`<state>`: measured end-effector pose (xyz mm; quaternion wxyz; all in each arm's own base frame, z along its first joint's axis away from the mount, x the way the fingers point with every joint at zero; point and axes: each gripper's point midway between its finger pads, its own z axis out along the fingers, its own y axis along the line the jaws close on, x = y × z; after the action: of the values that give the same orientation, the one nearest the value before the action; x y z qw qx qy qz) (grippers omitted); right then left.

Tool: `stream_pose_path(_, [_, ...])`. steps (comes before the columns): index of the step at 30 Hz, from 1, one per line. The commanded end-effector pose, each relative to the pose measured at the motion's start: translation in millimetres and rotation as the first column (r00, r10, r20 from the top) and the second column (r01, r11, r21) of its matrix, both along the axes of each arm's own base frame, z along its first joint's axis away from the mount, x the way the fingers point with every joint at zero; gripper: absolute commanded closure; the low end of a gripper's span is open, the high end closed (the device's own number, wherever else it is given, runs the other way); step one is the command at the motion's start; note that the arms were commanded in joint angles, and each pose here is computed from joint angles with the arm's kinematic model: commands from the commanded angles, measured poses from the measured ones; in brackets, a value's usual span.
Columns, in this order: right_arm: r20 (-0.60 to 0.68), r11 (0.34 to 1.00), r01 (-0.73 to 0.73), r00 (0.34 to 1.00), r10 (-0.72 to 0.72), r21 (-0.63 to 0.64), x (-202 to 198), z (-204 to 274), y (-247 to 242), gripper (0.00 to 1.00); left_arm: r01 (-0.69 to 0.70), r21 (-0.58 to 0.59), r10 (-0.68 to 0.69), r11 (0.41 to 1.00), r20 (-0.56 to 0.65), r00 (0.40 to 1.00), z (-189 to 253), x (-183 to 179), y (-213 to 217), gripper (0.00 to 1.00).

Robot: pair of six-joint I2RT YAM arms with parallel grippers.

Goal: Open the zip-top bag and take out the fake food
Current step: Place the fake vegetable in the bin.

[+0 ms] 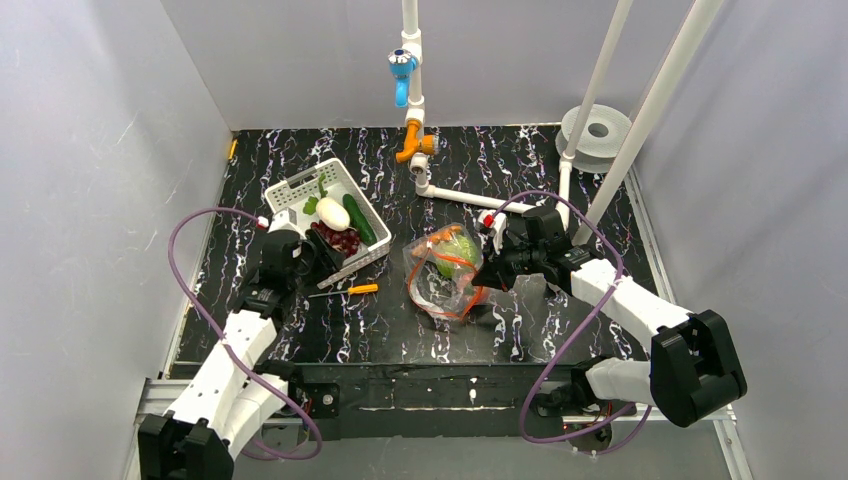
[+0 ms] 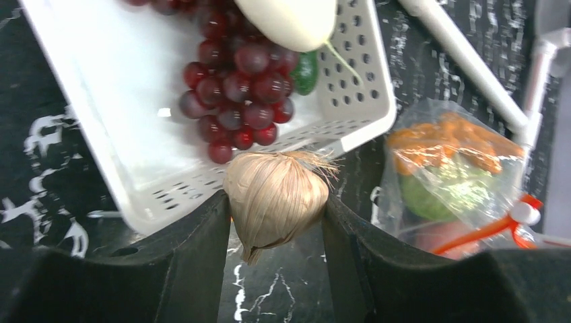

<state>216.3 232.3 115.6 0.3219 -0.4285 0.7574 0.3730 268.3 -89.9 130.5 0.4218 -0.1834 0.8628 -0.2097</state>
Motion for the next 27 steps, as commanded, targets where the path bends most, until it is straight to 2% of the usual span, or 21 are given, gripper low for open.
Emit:
stream_pose_path(1, [0.017,1.000,-0.019,1.000,0.018,0.005,1,5,3,0.99,-0.112,0.122,0.116,0.986,-0.027,0.993,4,6,30,1.00])
stream_pose_path(10, [0.015,1.000,-0.019,1.000,0.019,0.004,1,4,3,0.99,-0.188,0.191,0.209,0.963,-0.098,0.973,-2,15,45,0.99])
stream_pose_path(14, [0.014,1.000,-0.019,1.000,0.019,0.004,1,4,3,0.99,-0.203,0.219,0.236,0.954,-0.138,0.962,-6,18,48,0.89])
stream_pose_path(20, [0.012,1.000,-0.020,1.000,0.020,0.003,1,3,3,0.99,-0.206,0.243,0.244,0.948,-0.139,0.960,-2,23,51,0.64])
stream_pose_path(27, [0.013,1.000,-0.020,1.000,0.020,0.002,1,3,3,0.99,-0.201,0.251,0.240,0.947,-0.135,0.961,-1,26,52,0.50])
